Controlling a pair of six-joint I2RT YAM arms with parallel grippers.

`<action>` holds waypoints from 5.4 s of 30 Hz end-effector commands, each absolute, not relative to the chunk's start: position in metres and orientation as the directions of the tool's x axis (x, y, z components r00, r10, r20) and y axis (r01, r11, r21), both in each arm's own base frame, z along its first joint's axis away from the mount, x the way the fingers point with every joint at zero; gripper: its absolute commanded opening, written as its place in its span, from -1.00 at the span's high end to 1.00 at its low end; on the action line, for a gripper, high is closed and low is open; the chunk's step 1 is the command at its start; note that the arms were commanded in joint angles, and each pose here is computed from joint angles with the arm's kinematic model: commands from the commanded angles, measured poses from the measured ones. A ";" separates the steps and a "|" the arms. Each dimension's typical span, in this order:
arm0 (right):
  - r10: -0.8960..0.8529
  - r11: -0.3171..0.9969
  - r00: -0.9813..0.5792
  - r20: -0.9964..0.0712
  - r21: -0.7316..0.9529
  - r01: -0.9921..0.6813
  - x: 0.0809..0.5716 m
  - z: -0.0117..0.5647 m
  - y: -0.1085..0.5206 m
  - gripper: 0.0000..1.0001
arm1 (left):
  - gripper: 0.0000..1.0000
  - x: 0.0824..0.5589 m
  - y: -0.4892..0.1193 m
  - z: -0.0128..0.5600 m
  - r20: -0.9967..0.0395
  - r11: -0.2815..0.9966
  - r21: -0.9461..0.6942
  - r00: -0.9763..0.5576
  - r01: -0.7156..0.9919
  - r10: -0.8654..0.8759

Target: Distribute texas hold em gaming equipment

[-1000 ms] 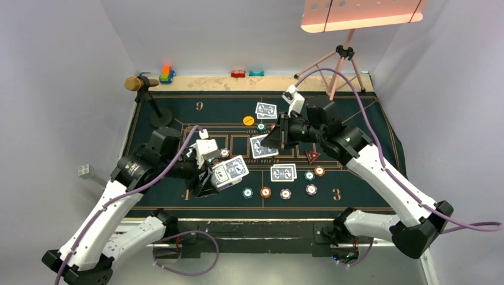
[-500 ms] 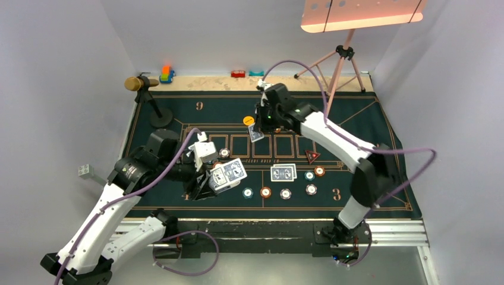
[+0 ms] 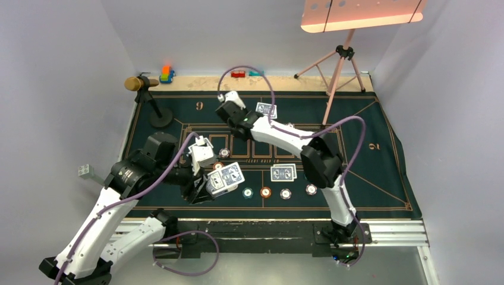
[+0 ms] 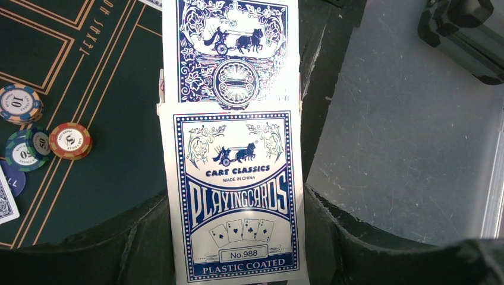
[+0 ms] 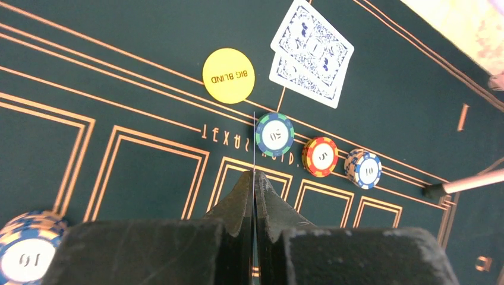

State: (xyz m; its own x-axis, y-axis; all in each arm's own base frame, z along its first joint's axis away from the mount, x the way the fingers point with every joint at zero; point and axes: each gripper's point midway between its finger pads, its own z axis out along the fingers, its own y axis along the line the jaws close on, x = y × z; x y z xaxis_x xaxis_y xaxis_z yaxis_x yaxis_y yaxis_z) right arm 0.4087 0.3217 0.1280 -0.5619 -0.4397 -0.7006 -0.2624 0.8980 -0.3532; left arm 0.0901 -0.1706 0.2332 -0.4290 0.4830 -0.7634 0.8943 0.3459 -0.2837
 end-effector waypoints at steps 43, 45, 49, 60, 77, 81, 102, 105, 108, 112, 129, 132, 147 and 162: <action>-0.440 0.844 -0.595 -0.673 -0.083 -0.530 0.351 0.077 0.388 -0.33 | 0.59 0.086 -0.179 0.248 -0.795 0.301 -0.304 -0.414 0.904 0.443; -0.384 0.855 -0.614 -0.690 -0.015 -0.518 0.351 0.095 0.381 -0.34 | 0.59 0.087 -0.178 0.248 -0.795 0.302 -0.302 -0.413 0.904 0.444; -0.261 0.858 -0.657 -0.708 0.142 -0.494 0.346 0.135 0.361 -0.39 | 0.59 0.087 -0.178 0.247 -0.796 0.299 -0.301 -0.411 0.905 0.444; 0.015 0.661 -0.711 -0.703 0.540 -0.521 0.268 0.248 0.310 -0.62 | 0.59 0.093 -0.180 0.242 -0.792 0.312 -0.293 -0.412 0.904 0.451; -0.074 0.164 -0.778 -0.623 0.762 -0.626 0.149 0.292 0.343 -0.87 | 0.59 0.105 -0.182 0.239 -0.786 0.325 -0.275 -0.406 0.905 0.466; -0.124 0.166 -0.797 -0.591 0.780 -0.604 0.144 0.278 0.356 -0.89 | 0.59 0.108 -0.183 0.240 -0.785 0.324 -0.273 -0.405 0.906 0.469; -0.169 0.201 -0.848 -0.502 0.825 -0.528 0.137 0.257 0.364 -0.18 | 0.60 0.111 -0.184 0.245 -0.793 0.326 -0.260 -0.393 0.909 0.465; -0.166 0.217 -0.849 -0.501 0.822 -0.527 0.139 0.255 0.361 -0.05 | 0.60 0.111 -0.184 0.245 -0.793 0.325 -0.262 -0.395 0.909 0.465; -0.156 0.234 -0.846 -0.510 0.813 -0.534 0.143 0.255 0.358 -0.07 | 0.60 0.110 -0.185 0.247 -0.795 0.321 -0.265 -0.394 0.909 0.461; -0.145 0.262 -0.845 -0.515 0.803 -0.535 0.149 0.255 0.353 -0.09 | 0.60 0.108 -0.185 0.249 -0.797 0.317 -0.271 -0.396 0.909 0.455; -0.100 0.332 -0.821 -0.562 0.760 -0.560 0.164 0.265 0.333 0.26 | 0.60 0.105 -0.186 0.251 -0.801 0.307 -0.281 -0.398 0.909 0.446; -0.082 0.340 -0.814 -0.575 0.752 -0.565 0.167 0.269 0.329 0.41 | 0.60 0.105 -0.186 0.251 -0.802 0.307 -0.279 -0.397 0.910 0.447; -0.063 0.419 -0.783 -0.619 0.695 -0.584 0.182 0.281 0.314 0.54 | 0.60 0.103 -0.185 0.250 -0.801 0.309 -0.280 -0.398 0.909 0.447; -0.022 0.435 -0.719 -0.695 0.641 -0.632 0.193 0.322 0.296 0.59 | 0.60 0.102 -0.184 0.249 -0.799 0.311 -0.285 -0.404 0.907 0.447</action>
